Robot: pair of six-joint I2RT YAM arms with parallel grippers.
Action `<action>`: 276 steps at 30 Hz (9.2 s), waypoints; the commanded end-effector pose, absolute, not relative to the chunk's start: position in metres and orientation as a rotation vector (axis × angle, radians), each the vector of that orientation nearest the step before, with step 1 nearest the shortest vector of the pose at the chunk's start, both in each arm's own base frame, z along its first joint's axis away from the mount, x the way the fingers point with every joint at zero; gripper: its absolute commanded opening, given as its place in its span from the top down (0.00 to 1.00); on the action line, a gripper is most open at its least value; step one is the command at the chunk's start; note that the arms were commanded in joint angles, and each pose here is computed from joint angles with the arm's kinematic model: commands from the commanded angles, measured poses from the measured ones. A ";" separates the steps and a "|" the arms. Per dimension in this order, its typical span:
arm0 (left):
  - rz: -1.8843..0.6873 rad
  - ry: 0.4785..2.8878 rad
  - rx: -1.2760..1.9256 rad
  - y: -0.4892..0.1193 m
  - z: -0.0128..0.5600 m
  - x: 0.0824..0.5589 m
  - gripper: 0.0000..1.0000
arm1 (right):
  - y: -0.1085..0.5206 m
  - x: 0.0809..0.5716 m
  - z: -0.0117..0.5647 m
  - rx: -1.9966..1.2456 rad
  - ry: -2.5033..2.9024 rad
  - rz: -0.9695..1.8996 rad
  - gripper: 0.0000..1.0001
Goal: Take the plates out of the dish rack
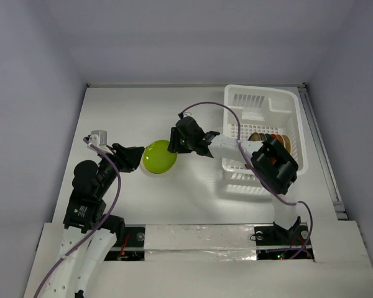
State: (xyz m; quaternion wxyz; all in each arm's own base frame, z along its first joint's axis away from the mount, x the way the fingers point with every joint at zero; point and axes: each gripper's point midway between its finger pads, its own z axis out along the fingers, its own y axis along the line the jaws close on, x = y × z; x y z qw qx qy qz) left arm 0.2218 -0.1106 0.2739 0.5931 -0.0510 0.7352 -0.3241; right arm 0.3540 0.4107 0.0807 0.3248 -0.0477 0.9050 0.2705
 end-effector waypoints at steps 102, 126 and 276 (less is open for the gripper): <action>-0.757 1.677 -0.103 -0.112 0.284 0.224 0.68 | 0.407 0.349 0.219 -0.267 2.106 0.671 1.00; -0.765 1.669 -0.096 -0.113 0.285 0.222 0.67 | 0.393 0.342 0.137 -0.231 2.277 0.510 0.37; -0.763 1.650 -0.100 -0.111 0.290 0.219 0.71 | 0.100 0.291 0.216 0.260 2.132 -0.349 1.00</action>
